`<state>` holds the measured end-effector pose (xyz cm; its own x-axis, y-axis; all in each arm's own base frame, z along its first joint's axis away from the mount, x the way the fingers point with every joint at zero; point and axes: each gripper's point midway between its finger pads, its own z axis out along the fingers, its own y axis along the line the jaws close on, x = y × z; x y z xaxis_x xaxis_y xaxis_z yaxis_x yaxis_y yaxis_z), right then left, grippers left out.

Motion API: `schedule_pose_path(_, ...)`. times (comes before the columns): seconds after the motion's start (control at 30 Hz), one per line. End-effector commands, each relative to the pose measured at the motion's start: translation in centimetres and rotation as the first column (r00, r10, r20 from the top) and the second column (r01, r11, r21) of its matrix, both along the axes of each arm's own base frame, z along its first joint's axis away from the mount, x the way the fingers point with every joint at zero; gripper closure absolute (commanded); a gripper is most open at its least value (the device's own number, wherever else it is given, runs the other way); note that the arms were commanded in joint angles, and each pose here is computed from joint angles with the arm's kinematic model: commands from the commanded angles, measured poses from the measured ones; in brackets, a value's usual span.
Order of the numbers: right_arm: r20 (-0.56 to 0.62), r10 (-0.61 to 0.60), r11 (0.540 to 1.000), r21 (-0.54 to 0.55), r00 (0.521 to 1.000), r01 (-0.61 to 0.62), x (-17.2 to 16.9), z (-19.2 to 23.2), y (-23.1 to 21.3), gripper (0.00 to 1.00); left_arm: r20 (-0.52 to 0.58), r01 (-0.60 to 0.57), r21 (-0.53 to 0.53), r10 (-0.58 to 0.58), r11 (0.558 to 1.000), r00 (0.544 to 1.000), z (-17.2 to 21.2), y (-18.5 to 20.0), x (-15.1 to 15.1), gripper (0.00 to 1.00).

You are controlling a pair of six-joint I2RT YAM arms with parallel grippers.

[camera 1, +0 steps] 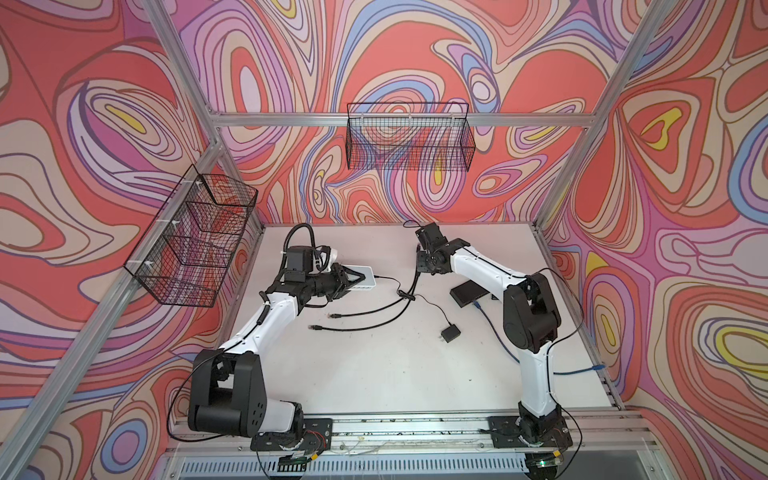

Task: Insert the plug into the switch port
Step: 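Move the right gripper over the black ethernet cables on the table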

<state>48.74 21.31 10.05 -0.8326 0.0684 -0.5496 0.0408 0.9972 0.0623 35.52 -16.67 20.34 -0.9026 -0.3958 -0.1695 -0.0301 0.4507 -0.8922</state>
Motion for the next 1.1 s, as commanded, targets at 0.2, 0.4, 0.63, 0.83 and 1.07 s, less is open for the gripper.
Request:
schedule_pose_path(0.2, -0.036, 0.02, 0.999, 0.027, 0.999, -0.019, -0.3, -1.8, 0.7, 0.62, 0.082, 0.012, 0.006, -0.012, 1.0, 0.997, 2.8, 1.1, 0.6, 0.88)
schedule_pose_path(0.4, -0.005, 0.26, 0.965, 0.047, 0.966, -0.26, -0.8, -1.2, 4.0, 0.63, 0.072, 0.008, 0.013, -0.009, 1.0, 0.997, 3.0, 1.4, -0.3, 0.89)
schedule_pose_path(0.63, -0.039, 0.55, 0.827, -0.111, 0.834, -0.551, -3.4, -1.0, 8.6, 0.56, 0.018, -0.007, 0.034, 0.007, 0.999, 1.0, 1.5, 2.0, -4.2, 0.88)
schedule_pose_path(0.83, -0.034, 0.648, 0.758, -0.071, 0.761, -0.649, -4.2, -0.8, 10.6, 0.56, -0.022, -0.046, 0.045, 0.047, 0.998, 0.999, 0.4, 2.7, -7.9, 0.88)
schedule_pose_path(1.07, -0.088, 0.781, 0.616, -0.05, 0.618, -0.786, -7.2, -1.6, 13.9, 0.56, -0.094, -0.092, 0.065, 0.098, 0.994, 0.991, -1.5, 3.4, -11.2, 0.88)
